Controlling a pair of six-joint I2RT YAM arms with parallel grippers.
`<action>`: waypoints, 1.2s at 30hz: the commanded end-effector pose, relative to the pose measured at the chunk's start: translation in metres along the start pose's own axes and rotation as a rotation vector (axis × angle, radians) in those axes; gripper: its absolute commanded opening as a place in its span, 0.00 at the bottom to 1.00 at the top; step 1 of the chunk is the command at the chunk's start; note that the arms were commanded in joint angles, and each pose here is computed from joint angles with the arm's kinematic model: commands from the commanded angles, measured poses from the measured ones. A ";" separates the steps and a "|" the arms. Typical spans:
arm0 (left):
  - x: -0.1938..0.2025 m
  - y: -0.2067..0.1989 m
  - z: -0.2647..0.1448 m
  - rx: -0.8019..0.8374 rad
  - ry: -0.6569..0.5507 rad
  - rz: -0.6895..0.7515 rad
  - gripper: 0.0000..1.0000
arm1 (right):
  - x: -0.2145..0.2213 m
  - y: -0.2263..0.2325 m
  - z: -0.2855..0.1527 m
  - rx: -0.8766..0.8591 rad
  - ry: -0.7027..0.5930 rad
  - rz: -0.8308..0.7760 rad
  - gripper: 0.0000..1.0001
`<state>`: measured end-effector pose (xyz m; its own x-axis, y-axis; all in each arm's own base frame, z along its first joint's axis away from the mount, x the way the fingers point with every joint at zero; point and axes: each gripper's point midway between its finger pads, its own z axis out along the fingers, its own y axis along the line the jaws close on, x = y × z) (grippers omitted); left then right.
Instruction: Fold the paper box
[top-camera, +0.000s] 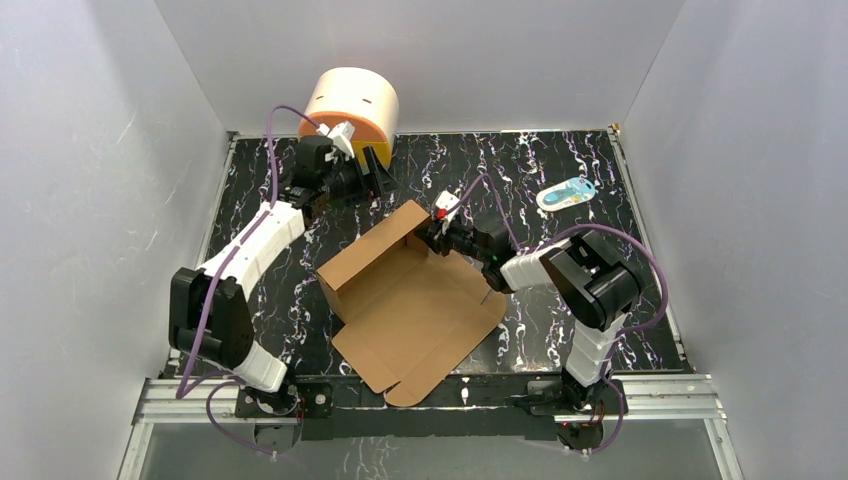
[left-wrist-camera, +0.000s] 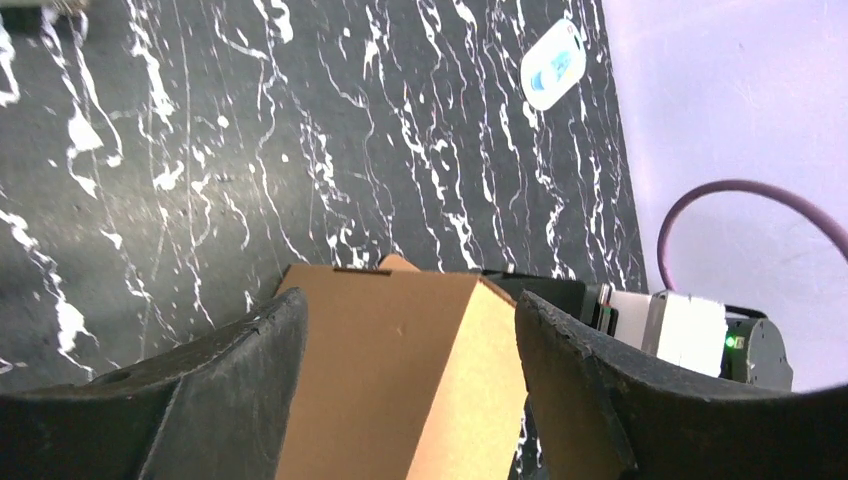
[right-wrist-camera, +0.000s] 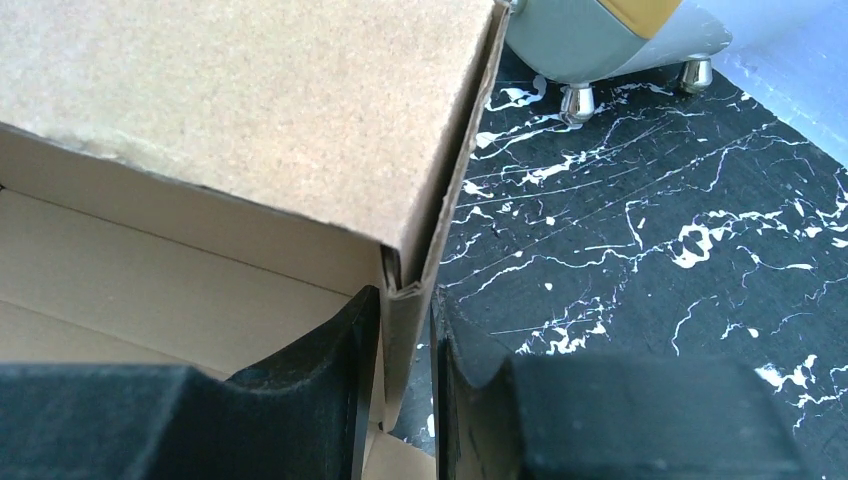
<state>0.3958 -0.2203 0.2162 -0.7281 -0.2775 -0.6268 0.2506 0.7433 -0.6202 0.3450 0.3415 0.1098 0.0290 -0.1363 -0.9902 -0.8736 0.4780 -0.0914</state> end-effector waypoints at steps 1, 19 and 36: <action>0.017 -0.012 -0.010 0.076 0.033 -0.039 0.74 | 0.001 -0.002 -0.001 0.029 0.023 -0.024 0.33; 0.068 -0.005 0.010 0.083 0.177 -0.053 0.68 | 0.001 -0.014 0.005 0.204 0.041 -0.020 0.32; 0.079 0.012 0.012 0.022 0.189 -0.071 0.56 | 0.000 -0.048 -0.004 0.517 0.009 0.059 0.29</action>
<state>0.3620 -0.2491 0.1742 -0.8200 -0.2271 -0.5253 0.2561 0.6753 -0.6917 0.3576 0.3393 0.1013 -0.0422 -0.1443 -0.9886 -0.6787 0.7303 -0.0776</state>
